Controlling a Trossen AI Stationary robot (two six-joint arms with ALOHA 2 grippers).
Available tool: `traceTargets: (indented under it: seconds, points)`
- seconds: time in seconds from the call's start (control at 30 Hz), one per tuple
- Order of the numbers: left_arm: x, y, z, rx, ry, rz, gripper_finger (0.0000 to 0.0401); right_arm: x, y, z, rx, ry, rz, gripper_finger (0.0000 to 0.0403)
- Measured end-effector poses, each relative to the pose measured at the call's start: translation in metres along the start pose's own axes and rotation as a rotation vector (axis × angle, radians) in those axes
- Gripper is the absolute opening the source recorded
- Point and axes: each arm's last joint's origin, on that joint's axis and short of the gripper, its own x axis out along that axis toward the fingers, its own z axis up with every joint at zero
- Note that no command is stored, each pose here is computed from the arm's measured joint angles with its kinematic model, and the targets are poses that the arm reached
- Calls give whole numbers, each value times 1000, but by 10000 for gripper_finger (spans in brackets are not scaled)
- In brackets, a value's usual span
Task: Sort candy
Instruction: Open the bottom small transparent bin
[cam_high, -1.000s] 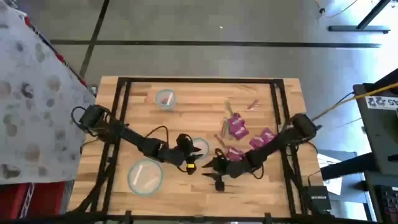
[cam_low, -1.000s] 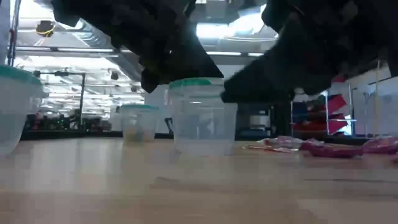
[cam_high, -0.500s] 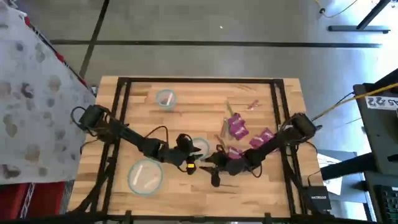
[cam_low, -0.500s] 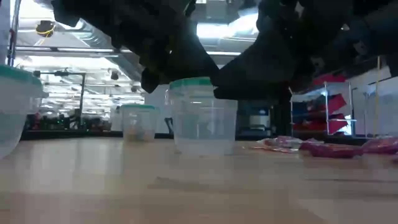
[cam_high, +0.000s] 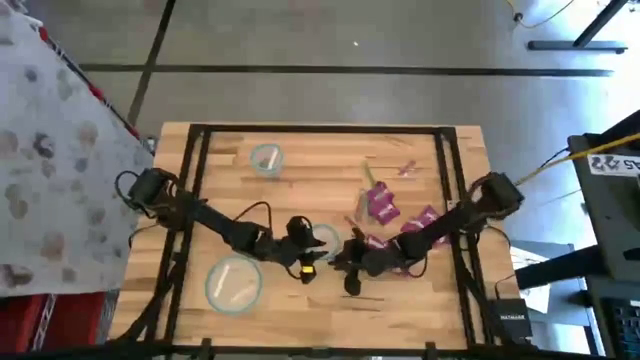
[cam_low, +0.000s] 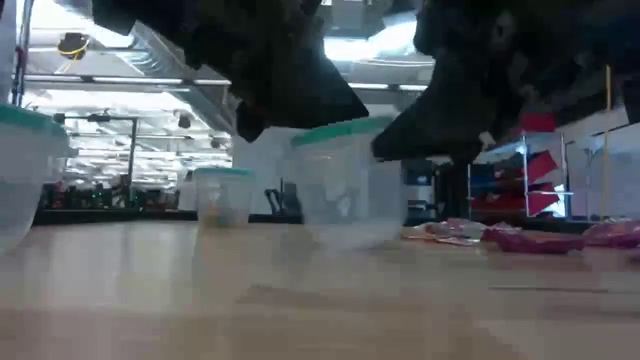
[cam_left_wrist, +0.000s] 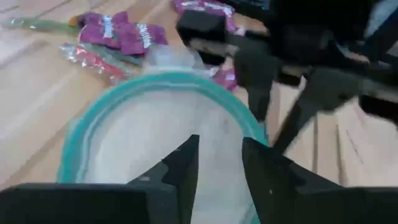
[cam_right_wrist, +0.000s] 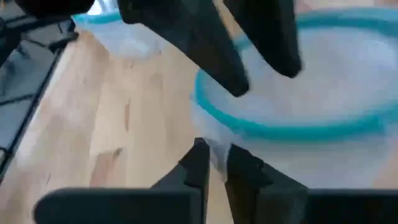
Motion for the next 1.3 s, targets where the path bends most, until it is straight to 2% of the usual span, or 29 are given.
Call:
traceTargets:
  seconds: [0.23,0.47,0.63,0.8,0.9,1.07,1.3]
  points:
    - [3,4,17,59,50,66,108,-18,-1,10,-43,47,46,1]
    - [-3,1,26,98,64,96,108,-18,1,10,-67,74,104,1]
    - [-18,-9,39,135,40,86,107,-17,4,12,-153,89,242,0]
    - [-30,-23,53,159,-4,60,107,-17,-9,20,-175,-62,513,0]
    - [-33,-27,58,176,-21,54,107,-19,-26,20,-136,-135,597,1]
    - [-34,-30,58,178,-9,19,107,-17,-47,11,-68,-145,554,0]
    - [-31,-26,53,201,37,38,107,-1,-51,-3,-36,-81,550,0]
